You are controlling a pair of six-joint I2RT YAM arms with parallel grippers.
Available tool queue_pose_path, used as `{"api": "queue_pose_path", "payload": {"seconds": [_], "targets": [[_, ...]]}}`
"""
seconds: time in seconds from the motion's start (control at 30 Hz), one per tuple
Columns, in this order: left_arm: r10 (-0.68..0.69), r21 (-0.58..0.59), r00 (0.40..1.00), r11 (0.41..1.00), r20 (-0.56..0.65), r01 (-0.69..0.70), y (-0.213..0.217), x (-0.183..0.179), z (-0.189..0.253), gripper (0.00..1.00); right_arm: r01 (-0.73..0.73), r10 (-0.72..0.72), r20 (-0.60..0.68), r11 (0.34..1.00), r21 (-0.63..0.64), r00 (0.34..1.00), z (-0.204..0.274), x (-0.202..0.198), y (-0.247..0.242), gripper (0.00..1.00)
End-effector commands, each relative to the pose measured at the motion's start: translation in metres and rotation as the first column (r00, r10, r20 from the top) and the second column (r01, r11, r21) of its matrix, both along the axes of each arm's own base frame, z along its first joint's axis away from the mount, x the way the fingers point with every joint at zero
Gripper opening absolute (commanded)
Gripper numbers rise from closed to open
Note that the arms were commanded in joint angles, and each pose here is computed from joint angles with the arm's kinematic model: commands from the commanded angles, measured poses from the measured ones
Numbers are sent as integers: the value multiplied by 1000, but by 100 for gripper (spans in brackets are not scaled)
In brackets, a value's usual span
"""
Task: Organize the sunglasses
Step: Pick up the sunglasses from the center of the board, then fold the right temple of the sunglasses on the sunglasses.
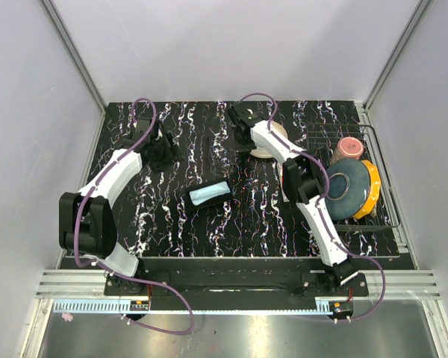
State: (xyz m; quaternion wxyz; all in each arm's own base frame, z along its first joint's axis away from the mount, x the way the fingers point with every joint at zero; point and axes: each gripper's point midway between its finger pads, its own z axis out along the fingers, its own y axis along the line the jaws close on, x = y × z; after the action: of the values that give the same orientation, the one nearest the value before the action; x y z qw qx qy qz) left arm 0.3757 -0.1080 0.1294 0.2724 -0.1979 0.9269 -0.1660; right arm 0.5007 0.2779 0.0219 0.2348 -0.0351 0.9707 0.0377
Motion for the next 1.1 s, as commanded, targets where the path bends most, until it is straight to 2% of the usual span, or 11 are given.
{"api": "queue_pose_path", "payload": {"seconds": [0.0, 0.23, 0.37, 0.7, 0.73, 0.8, 0.83, 0.9, 0.93, 0.97, 1.07], "targets": [[-20, 9, 992, 1000, 126, 19, 5, 15, 37, 71, -43, 33, 193, 998, 48, 981, 79, 24, 4, 0], [-174, -16, 928, 982, 330, 190, -11, 21, 106, 55, -237, 167, 455, 966, 103, 875, 207, 10, 7, 0], [-338, -61, 764, 896, 549, 441, -44, -2, 177, 51, -339, 230, 585, 937, 81, 777, 266, -13, -1, 0], [-475, -18, 211, 379, 854, 925, -102, -115, 306, 51, -594, 240, 865, 801, 80, 440, 424, -117, -15, 0], [-448, 121, 48, 341, 893, 932, -103, -124, 328, 50, -612, 241, 880, 788, 69, 410, 433, -125, -16, 0], [-417, 63, 58, 269, 907, 961, -103, -142, 345, 49, -663, 233, 912, 747, 53, 336, 457, -150, -18, 0], [-386, 206, -98, 252, 918, 945, -102, -157, 360, 48, -682, 233, 920, 730, 49, 315, 464, -158, -18, 0], [-352, 134, -61, 184, 934, 974, -102, -172, 369, 43, -733, 231, 937, 679, 36, 261, 480, -180, -17, 0], [-320, 262, -200, 165, 926, 951, -101, -190, 379, 42, -751, 231, 941, 659, 35, 246, 484, -186, -16, 0], [-318, 191, -147, 110, 937, 976, -104, -193, 378, 39, -776, 234, 946, 630, 29, 226, 488, -195, -13, 0], [-295, 224, -207, 24, 933, 974, -115, -210, 385, 32, -810, 229, 954, 586, 24, 194, 494, -210, -12, 0]]}}
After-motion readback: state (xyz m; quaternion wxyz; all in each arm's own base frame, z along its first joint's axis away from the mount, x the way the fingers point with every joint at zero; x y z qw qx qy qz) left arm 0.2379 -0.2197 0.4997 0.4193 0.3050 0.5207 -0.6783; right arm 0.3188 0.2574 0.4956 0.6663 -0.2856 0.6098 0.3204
